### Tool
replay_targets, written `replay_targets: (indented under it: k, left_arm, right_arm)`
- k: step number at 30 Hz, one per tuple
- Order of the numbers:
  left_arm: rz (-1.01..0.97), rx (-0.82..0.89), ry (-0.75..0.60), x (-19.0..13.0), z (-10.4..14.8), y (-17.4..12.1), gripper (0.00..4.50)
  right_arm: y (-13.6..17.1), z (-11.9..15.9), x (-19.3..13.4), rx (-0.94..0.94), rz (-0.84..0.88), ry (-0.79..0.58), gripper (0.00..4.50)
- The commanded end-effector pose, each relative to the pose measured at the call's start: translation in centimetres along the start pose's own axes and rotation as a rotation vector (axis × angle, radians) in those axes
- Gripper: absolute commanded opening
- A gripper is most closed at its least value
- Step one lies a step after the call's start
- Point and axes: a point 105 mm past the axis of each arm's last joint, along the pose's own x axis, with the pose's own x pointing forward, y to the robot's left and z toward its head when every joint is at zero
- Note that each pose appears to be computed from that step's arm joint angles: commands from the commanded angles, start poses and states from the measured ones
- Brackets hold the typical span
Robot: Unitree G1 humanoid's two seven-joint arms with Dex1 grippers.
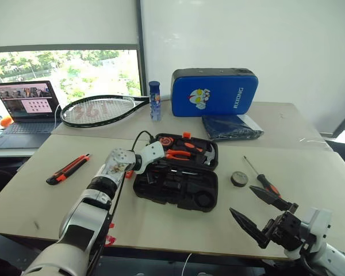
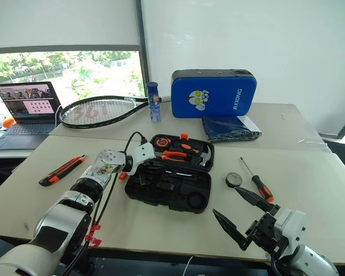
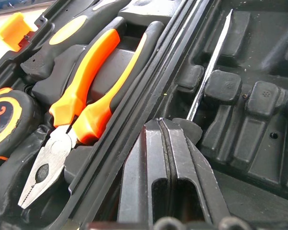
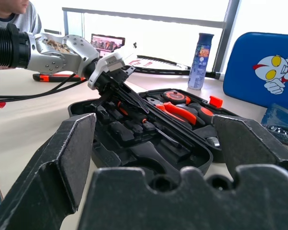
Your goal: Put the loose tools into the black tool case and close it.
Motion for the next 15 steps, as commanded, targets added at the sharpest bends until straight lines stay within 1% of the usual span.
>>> replay_targets:
  k: [1, 2, 4, 6, 7, 8, 9, 10, 11, 12, 13, 15]
  left_arm:
    - [-0.031, -0.039, -0.119, -1.4, 0.8, -0.3, 0.05]
    - [-0.019, -0.039, -0.176, -2.3, 1.5, 0.2, 0.05]
    - [-0.029, -0.062, -0.244, -4.3, 2.1, 0.7, 0.05]
    - [-0.045, -0.081, -0.326, -6.7, 2.7, 1.1, 0.57]
    - [-0.038, -0.105, -0.375, -8.0, 3.1, 1.4, 0.75]
    - [-0.031, -0.116, -0.402, -9.3, 3.2, 1.5, 1.01]
    - [-0.033, -0.113, -0.411, -10.3, 3.1, 1.5, 1.44]
    - [-0.030, -0.096, -0.412, -11.2, 2.9, 1.3, 1.73]
    - [-0.059, -0.097, -0.415, -12.3, 2.5, 0.6, 1.96]
    - [-0.064, -0.090, -0.393, -13.2, 1.8, 0.1, 2.47]
    - [-0.066, -0.088, -0.377, -13.8, 1.3, -0.3, 2.73]
    - [-0.106, -0.162, -0.356, -16.2, -0.1, -1.8, 3.44]
  right_arm:
    - [-0.9, 1.0, -0.6, -0.036, -0.039, -0.025, 4.50]
    - [-1.2, 1.1, -0.9, -0.039, -0.050, -0.020, 4.50]
    - [-1.8, 1.2, -1.8, -0.042, -0.074, -0.003, 4.50]
    - [-2.3, 1.0, -3.0, -0.043, -0.089, 0.039, 4.50]
    - [-2.4, 0.7, -3.8, -0.045, -0.095, 0.066, 4.50]
    - [-2.6, 0.5, -4.5, -0.043, -0.109, 0.092, 4.50]
    - [-2.7, 0.2, -5.3, -0.043, -0.124, 0.117, 4.50]
    - [-2.9, 0.0, -5.9, -0.051, -0.143, 0.134, 4.50]
    - [-3.2, -0.2, -6.7, -0.057, -0.173, 0.153, 4.50]
    - [-3.5, -0.4, -7.4, -0.064, -0.204, 0.172, 4.50]
    - [-3.7, -0.5, -7.9, -0.069, -0.224, 0.183, 4.50]
    - [-4.1, -1.1, -9.7, -0.079, -0.297, 0.223, 4.50]
